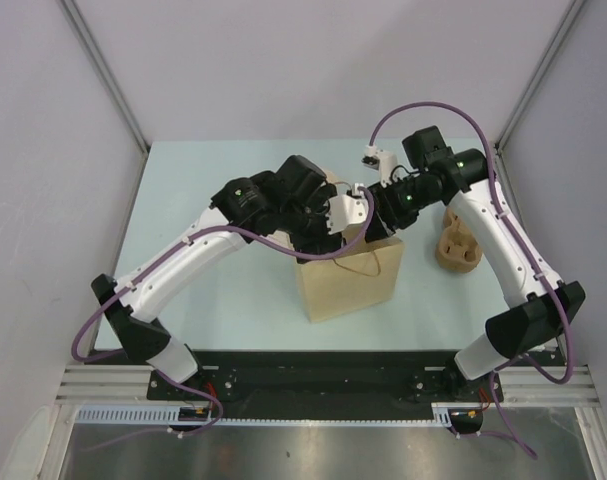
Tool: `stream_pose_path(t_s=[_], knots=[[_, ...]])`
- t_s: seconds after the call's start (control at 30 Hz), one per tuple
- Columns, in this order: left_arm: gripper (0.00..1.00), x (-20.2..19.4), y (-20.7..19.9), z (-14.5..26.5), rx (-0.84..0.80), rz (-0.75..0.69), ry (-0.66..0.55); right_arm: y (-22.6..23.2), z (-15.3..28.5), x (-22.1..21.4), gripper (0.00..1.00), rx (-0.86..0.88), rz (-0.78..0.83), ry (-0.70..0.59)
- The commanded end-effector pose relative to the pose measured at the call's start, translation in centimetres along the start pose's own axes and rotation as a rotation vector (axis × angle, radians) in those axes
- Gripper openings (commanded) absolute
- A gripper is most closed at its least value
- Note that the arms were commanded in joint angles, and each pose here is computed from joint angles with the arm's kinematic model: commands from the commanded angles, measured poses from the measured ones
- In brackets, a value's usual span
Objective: Pack the takeout coffee
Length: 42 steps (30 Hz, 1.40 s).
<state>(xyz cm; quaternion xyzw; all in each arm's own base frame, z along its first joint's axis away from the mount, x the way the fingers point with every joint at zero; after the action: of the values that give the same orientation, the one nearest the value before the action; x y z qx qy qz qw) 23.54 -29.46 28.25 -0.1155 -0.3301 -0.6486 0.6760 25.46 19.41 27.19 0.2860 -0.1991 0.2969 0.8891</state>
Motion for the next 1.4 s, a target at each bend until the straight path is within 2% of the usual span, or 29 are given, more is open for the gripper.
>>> stream_pose_path(t_s=[0.0,0.1,0.3,0.47,0.53,0.63,0.67,0.73,0.77,0.83,0.87,0.9,1.2,1.37], knots=[[0.00,1.9,-0.7,1.3,-0.044,-0.043,-0.063,-1.3,1.3,2.6,0.64,-0.038,0.026,-0.060],[0.00,2.0,-1.3,0.8,-0.078,-0.061,-0.062,-2.5,1.7,5.1,0.72,-0.077,0.116,-0.101],[0.00,1.8,-1.8,0.4,-0.118,-0.072,-0.045,-2.9,1.3,6.3,0.84,-0.052,0.303,-0.097],[0.00,1.7,-1.9,0.1,-0.130,-0.072,-0.035,-1.7,0.2,5.8,0.85,0.034,0.459,-0.087],[0.00,1.7,-1.9,0.1,-0.130,-0.066,-0.033,-1.4,-0.6,5.8,0.82,0.046,0.501,-0.085],[0.00,1.9,-1.7,0.3,-0.125,-0.055,-0.036,-1.2,-1.5,5.7,0.70,0.053,0.529,-0.074],[0.00,1.9,-1.7,0.4,-0.125,-0.046,-0.034,-1.2,-1.8,5.5,0.59,0.057,0.530,-0.069],[0.00,1.9,-1.6,0.4,-0.128,-0.038,-0.031,-0.6,-1.6,5.5,0.46,0.065,0.524,-0.078],[0.00,1.8,-1.6,0.4,-0.127,-0.031,-0.030,-0.4,-1.6,5.6,0.33,0.066,0.527,-0.088],[0.00,1.9,-1.6,0.5,-0.124,-0.027,-0.029,0.2,-1.0,5.9,0.20,0.058,0.513,-0.117],[0.00,1.9,-1.6,0.5,-0.124,-0.024,-0.033,0.7,-0.9,6.3,0.05,0.050,0.518,-0.142],[0.00,1.9,-1.5,0.6,-0.117,-0.024,-0.034,0.7,-0.9,6.3,0.00,0.041,0.506,-0.147],[0.00,0.6,-1.7,0.7,-0.097,-0.044,-0.002,3.2,1.5,6.6,0.00,-0.036,0.411,-0.297],[0.00,-1.4,-2.2,0.5,-0.053,-0.085,0.034,4.5,2.7,5.5,0.00,-0.052,0.510,-0.374]])
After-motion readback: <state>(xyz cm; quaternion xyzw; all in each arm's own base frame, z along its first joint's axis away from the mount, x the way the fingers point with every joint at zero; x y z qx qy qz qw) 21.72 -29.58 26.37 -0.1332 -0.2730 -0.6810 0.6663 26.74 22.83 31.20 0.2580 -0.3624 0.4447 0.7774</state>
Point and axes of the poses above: each gripper's point midway between its finger pads, its own z axis back along the fingers, its own y axis along the line the jaws close on, x = y × z, the point moved 1 cm from there along z, back along the fingers, and after that the axes turned 2 degrees about -z, right-handed, at the moved point
